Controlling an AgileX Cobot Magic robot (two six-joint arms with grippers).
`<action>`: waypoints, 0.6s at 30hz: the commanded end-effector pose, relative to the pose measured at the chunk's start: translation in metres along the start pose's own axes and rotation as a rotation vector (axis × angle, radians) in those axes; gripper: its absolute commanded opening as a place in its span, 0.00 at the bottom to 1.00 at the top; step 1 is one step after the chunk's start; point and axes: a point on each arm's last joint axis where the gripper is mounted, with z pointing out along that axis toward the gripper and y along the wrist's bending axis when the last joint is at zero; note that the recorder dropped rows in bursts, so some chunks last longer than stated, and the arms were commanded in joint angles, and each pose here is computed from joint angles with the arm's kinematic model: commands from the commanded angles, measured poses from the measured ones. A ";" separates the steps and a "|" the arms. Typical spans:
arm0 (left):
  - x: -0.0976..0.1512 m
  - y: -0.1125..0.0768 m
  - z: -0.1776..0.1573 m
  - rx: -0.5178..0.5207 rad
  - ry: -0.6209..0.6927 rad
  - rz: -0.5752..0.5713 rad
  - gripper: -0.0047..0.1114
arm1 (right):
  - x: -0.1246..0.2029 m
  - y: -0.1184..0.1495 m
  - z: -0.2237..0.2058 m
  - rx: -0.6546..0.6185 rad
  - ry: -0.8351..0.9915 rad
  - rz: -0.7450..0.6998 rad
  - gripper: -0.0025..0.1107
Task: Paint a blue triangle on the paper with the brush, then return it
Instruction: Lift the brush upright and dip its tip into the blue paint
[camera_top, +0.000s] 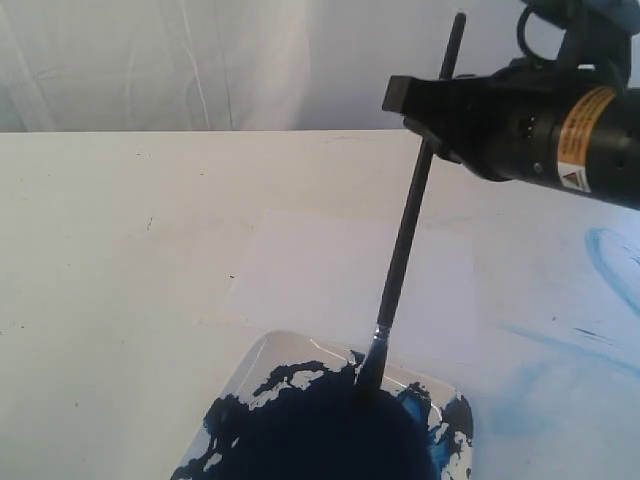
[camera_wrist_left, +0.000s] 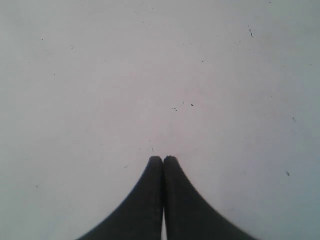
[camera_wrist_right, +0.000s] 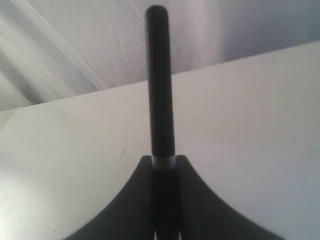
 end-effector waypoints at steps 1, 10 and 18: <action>0.001 0.000 0.000 0.003 0.002 -0.007 0.04 | -0.010 0.012 -0.018 -0.120 -0.079 -0.125 0.02; 0.001 0.000 0.000 0.003 0.002 -0.007 0.04 | 0.013 0.022 -0.042 -0.417 -0.259 -0.294 0.02; 0.001 0.000 0.000 0.003 0.002 -0.007 0.04 | 0.063 0.001 -0.044 -0.448 -0.224 -0.371 0.02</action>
